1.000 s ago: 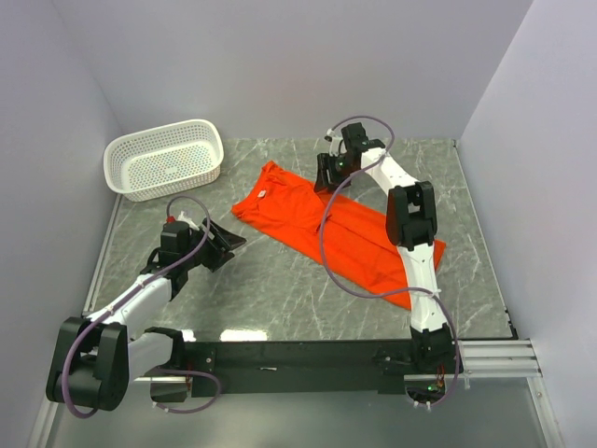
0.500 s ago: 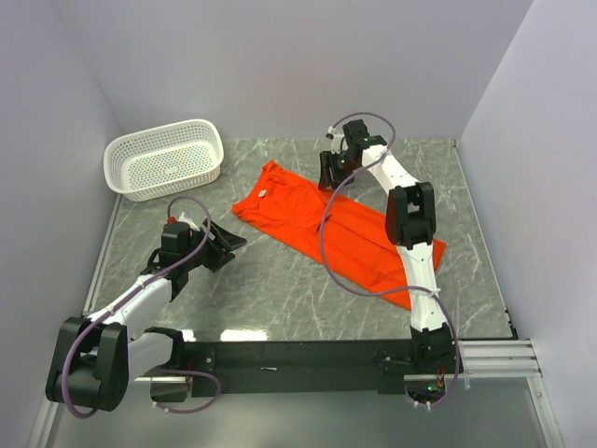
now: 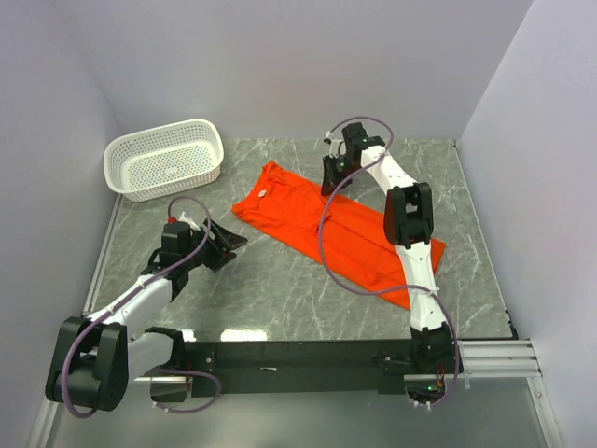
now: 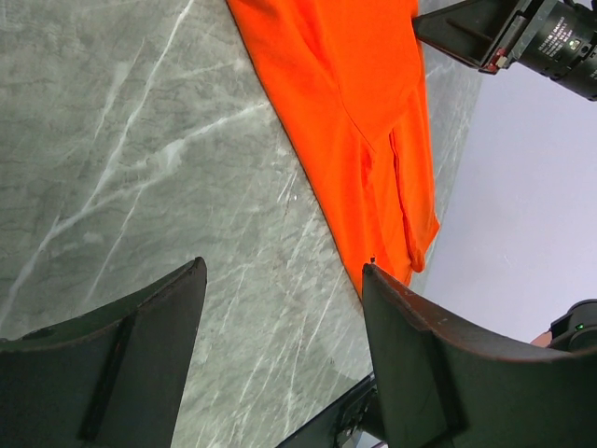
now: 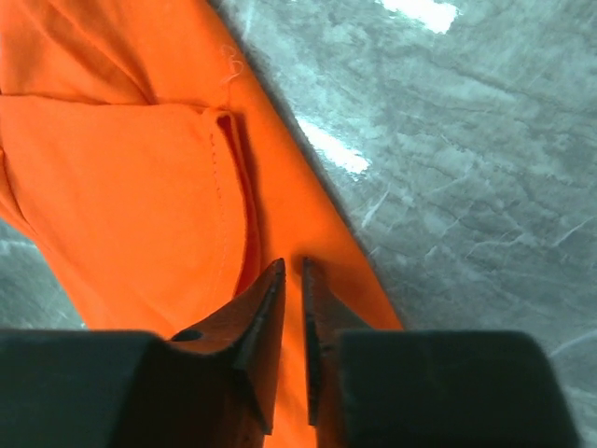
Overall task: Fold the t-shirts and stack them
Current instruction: Fold the tshirt
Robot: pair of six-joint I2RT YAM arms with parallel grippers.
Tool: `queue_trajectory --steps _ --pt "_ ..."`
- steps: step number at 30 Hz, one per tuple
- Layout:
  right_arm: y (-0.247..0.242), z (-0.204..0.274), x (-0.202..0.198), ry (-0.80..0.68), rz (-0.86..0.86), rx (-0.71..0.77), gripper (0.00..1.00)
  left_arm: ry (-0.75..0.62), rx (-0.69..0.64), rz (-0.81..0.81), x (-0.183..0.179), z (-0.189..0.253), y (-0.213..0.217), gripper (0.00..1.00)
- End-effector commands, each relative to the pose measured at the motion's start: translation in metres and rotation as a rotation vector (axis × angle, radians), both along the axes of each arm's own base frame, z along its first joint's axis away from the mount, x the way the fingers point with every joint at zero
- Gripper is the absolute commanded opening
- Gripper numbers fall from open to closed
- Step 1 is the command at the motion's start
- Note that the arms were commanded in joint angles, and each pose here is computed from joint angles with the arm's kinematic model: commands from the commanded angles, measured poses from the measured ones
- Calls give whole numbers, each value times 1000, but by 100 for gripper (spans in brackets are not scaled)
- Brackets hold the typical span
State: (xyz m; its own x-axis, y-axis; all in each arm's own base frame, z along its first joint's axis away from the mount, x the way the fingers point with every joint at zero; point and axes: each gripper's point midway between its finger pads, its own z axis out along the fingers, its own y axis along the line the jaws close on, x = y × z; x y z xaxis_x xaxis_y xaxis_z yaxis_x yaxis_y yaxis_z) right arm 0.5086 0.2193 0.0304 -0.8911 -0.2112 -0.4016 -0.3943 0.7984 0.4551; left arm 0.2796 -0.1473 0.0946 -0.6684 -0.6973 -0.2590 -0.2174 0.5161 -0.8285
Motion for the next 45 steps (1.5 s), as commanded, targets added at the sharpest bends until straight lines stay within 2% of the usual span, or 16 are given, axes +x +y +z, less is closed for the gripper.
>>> queue_trajectory --steps 1,2,4,7,8,10,11,14,17,22,34,41,45 --pt "-4 11 15 -22 -52 16 19 -40 -16 -19 2 11 -5 73" --pt "-9 11 20 -30 -72 15 12 -40 -15 -20 2 11 -4 73" --pt "-12 14 26 -44 -100 13 7 -37 -14 -19 2 10 -4 73" --pt "-18 20 31 -68 -108 5 8 -37 -14 -20 2 10 -5 73" --pt "-16 26 30 -77 -90 22 19 -35 -13 -19 2 9 -4 73" --pt "-12 36 24 -95 -49 53 34 -34 -16 -19 2 8 -5 73" --pt "-13 36 25 -117 -33 50 46 -35 -17 -20 2 8 -5 73" --pt "-15 49 30 -168 -24 37 58 -32 -19 -21 3 7 -6 73" --pt "-18 34 32 -127 -34 8 60 -32 -22 -25 3 7 -7 73" --pt "-20 14 22 -59 -31 -27 59 -34 -23 -23 2 8 -7 73" --pt "-18 -4 -1 23 34 -59 48 -38 -33 -29 2 9 -9 73" --pt "-11 -3 -10 33 78 -44 33 -38 -35 -31 1 10 -10 73" --pt "-18 2 6 -7 2 -68 21 -36 -36 -33 1 10 -10 73"
